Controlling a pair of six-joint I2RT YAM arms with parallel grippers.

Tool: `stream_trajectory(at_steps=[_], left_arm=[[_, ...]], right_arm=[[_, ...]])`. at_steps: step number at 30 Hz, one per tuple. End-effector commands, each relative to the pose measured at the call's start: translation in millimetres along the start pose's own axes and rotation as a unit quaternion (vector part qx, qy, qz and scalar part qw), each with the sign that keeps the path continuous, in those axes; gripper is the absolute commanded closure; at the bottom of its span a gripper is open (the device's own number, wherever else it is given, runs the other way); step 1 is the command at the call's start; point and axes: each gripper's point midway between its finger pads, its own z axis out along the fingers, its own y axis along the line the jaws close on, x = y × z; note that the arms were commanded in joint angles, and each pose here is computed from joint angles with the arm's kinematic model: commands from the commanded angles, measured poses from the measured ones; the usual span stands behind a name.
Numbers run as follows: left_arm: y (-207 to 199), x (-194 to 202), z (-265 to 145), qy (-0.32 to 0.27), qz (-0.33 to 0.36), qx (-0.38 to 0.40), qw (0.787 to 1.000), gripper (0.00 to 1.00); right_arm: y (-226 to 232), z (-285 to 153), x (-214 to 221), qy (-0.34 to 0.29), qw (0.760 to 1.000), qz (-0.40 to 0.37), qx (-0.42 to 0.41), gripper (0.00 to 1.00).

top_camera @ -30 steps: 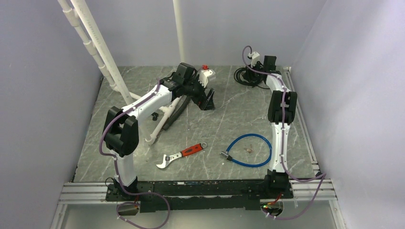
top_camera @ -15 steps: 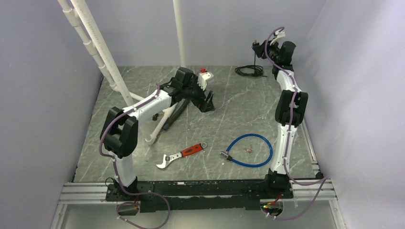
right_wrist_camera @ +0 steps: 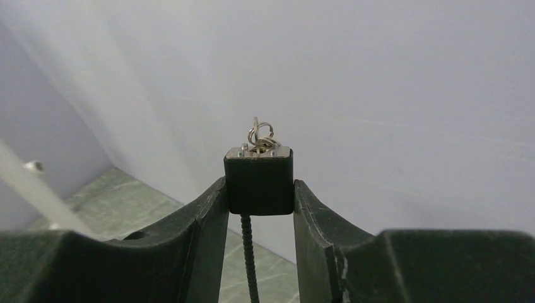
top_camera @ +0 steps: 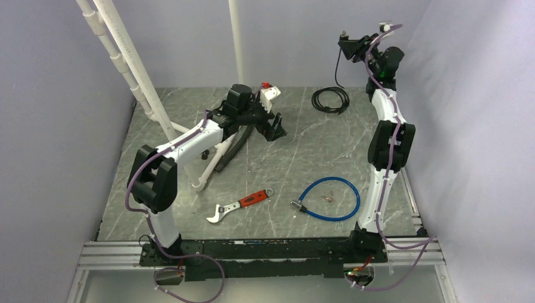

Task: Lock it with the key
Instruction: Pick up the lock from the center of the board.

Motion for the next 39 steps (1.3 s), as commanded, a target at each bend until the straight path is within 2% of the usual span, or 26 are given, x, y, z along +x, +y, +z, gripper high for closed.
stream_trajectory(at_steps=[1, 4, 9, 13, 15, 19, 25, 32, 34, 39], left_arm=[[-3, -69, -21, -0.087, 0.054, -0.012, 0.995, 0.01], [-8, -98, -24, -0.123, 0.072, 0.001, 0.99, 0.01], [-19, -129, -28, -0.165, 0.078, 0.03, 0.983, 0.01], [-30, -145, -31, -0.187, 0.054, 0.056, 0.979, 0.02], [-34, -153, -32, -0.197, 0.032, 0.064, 0.978, 0.04], [-36, -146, -20, -0.191, -0.013, 0.069, 0.979, 0.04], [-59, -129, 1, -0.188, -0.011, 0.096, 0.977, 0.04], [-91, -112, 29, -0.18, 0.017, 0.151, 0.972, 0.03], [-92, -107, 37, -0.177, 0.017, 0.148, 0.973, 0.09], [-85, -102, 49, -0.175, 0.003, 0.138, 0.975, 0.16]], right_arm=[[79, -18, -84, -0.043, 0.994, 0.001, -0.099, 1.0], [116, -34, -93, -0.026, 0.988, 0.038, -0.147, 1.0], [157, -62, -85, 0.01, 0.98, 0.106, -0.168, 1.0], [169, -78, -86, 0.009, 0.983, 0.144, -0.11, 1.0], [164, -87, -83, 0.006, 0.982, 0.184, -0.036, 1.0], [159, -107, -79, -0.008, 0.968, 0.237, 0.078, 1.0], [164, -120, -83, -0.013, 0.949, 0.277, 0.148, 1.0], [175, -121, -72, -0.006, 0.931, 0.32, 0.173, 1.0], [180, -119, -71, -0.005, 0.929, 0.329, 0.168, 1.0], [190, -117, -79, -0.006, 0.934, 0.326, 0.149, 1.0]])
